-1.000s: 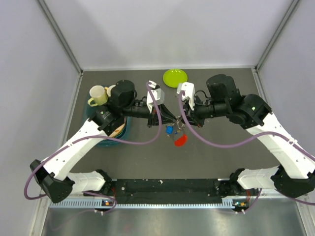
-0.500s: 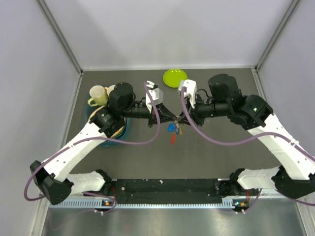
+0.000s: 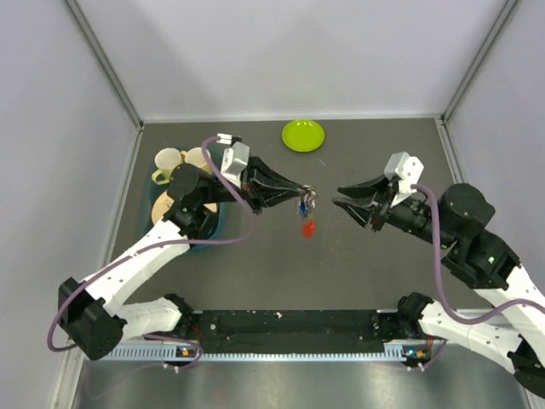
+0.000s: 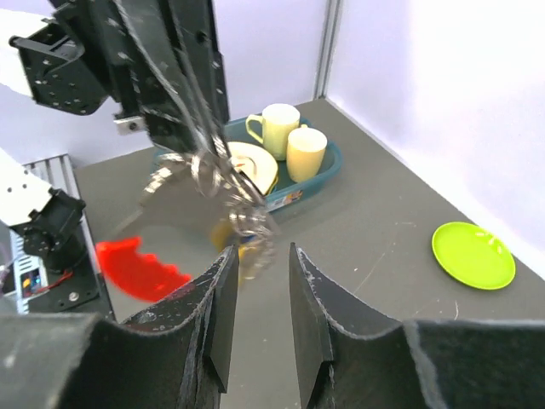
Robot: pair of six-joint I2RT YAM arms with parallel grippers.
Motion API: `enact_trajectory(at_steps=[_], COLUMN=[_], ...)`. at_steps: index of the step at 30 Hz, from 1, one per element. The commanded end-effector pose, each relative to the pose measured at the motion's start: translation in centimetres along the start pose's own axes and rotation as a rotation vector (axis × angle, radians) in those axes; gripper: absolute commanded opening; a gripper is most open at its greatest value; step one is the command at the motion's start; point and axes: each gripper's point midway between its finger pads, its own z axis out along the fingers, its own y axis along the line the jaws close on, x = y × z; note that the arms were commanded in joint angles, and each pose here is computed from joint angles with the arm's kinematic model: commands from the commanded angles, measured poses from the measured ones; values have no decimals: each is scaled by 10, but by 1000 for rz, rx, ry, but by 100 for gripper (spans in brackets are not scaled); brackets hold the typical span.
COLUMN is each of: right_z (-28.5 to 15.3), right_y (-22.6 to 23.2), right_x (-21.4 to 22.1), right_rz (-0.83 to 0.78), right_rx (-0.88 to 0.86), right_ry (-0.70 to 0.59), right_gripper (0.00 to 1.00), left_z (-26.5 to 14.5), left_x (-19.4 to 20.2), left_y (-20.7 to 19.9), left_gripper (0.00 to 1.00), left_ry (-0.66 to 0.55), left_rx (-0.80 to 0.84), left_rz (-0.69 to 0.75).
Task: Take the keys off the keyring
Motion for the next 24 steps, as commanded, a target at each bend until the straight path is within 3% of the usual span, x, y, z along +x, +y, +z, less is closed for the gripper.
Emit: enact_trajectory(at_steps=[1, 9, 24], right_z=[12, 19, 2], right_y=[-11, 4, 43], right_x=[-21, -40, -54], right_rz=[-66, -178, -203], right_rx=[46, -58, -257], right_ry=[-136, -246, -344], right_gripper=[30, 35, 40], left_z=[0, -3, -3], left_x=[-47, -66, -72], left_y=[-31, -48, -57], left_gripper=[0, 0, 0], left_ry=[-160, -254, -266], left_rx=[119, 199, 260], left_rz=[81, 68, 34])
